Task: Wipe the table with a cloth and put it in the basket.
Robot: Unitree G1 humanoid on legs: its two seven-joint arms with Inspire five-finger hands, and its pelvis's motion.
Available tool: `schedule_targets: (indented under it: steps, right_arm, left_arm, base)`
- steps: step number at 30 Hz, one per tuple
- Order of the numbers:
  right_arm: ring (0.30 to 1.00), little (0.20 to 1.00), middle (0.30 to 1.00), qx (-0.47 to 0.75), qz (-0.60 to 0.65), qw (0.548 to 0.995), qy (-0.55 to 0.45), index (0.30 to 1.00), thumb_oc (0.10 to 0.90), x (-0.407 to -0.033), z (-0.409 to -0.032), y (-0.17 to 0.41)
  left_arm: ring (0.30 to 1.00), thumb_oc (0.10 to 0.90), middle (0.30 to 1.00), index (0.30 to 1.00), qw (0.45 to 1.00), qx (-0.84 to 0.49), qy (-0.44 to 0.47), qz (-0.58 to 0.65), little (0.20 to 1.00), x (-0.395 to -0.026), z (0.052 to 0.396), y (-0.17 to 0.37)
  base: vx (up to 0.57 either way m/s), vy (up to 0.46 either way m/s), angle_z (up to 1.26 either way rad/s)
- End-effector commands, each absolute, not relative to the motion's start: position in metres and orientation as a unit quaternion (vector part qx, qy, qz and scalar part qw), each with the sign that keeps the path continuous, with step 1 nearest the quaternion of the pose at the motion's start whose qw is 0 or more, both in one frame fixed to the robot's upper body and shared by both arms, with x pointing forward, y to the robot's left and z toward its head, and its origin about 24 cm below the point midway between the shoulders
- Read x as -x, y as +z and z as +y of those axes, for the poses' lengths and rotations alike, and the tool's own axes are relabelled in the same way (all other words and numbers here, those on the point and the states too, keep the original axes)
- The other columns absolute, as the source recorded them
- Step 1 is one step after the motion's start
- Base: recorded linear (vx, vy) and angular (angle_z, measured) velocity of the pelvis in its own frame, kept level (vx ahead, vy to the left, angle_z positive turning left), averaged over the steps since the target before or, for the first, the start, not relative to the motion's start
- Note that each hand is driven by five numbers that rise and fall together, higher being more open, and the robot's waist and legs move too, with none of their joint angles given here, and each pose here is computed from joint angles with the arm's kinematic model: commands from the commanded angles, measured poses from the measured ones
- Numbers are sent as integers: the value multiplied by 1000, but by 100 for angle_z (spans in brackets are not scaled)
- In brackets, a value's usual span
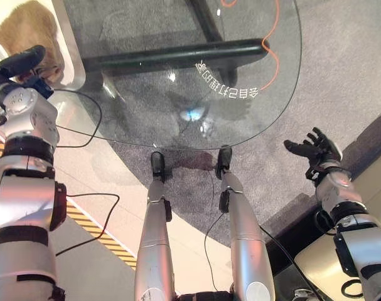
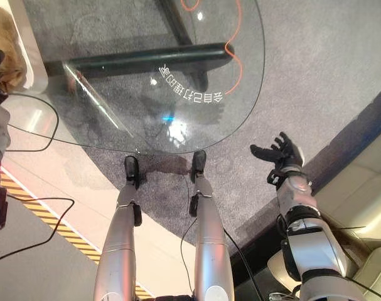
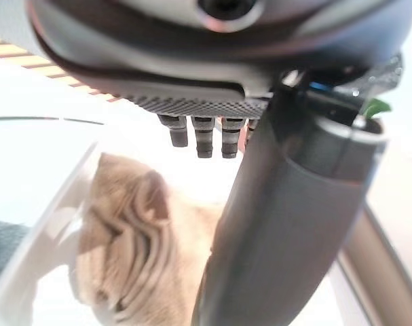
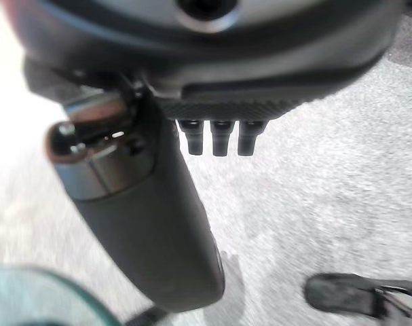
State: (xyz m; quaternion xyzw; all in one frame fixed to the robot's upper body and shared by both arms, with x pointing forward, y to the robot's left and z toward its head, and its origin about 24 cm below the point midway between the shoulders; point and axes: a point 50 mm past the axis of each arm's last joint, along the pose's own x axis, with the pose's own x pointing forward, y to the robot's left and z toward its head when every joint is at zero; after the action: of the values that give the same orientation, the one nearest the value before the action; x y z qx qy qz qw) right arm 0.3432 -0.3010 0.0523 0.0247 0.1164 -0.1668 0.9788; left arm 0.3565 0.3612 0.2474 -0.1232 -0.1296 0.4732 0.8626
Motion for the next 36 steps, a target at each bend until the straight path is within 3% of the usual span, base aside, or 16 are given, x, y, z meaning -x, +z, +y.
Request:
schedule_targets:
  steps: [1, 9, 12, 16, 25, 36]
  right_arm:
    - [900, 900, 900, 31, 146, 972, -182, 900, 800, -315, -320, 27]
    - [900, 900, 900, 61, 235, 955, -172, 900, 800, -279, -313, -22]
    - [900, 900, 900, 64, 284, 940, -175, 900, 800, -246, -317, -50]
    - [900, 900, 900, 68, 323, 927, -175, 900, 800, -222, -317, -69]
    - [900, 900, 900, 83, 453, 875, -150, 900, 800, -153, -294, -121]
    - [900, 900, 900, 89, 538, 829, -125, 900, 800, -116, -279, -143]
  left_arm:
    - [900, 800, 900, 900, 827, 109, 526, -167, 900, -321, 405, 246]
    - [900, 800, 900, 900, 872, 48, 486, -27, 900, -289, 415, 121]
    - [900, 800, 900, 900, 885, 12, 463, 53, 900, -265, 407, 65]
    - [900, 800, 900, 900, 892, -7, 438, 113, 900, -246, 400, 30]
    - [900, 800, 900, 900, 898, -40, 324, 296, 900, -180, 351, -70]
    - [900, 800, 900, 900, 864, 4, 163, 477, 900, -119, 293, -134]
  base:
    - [-30, -32, -4]
    - [35, 3, 0]
    - [112, 60, 7]
    - [104, 38, 12]
    - [147, 18, 7]
    - [86, 18, 1]
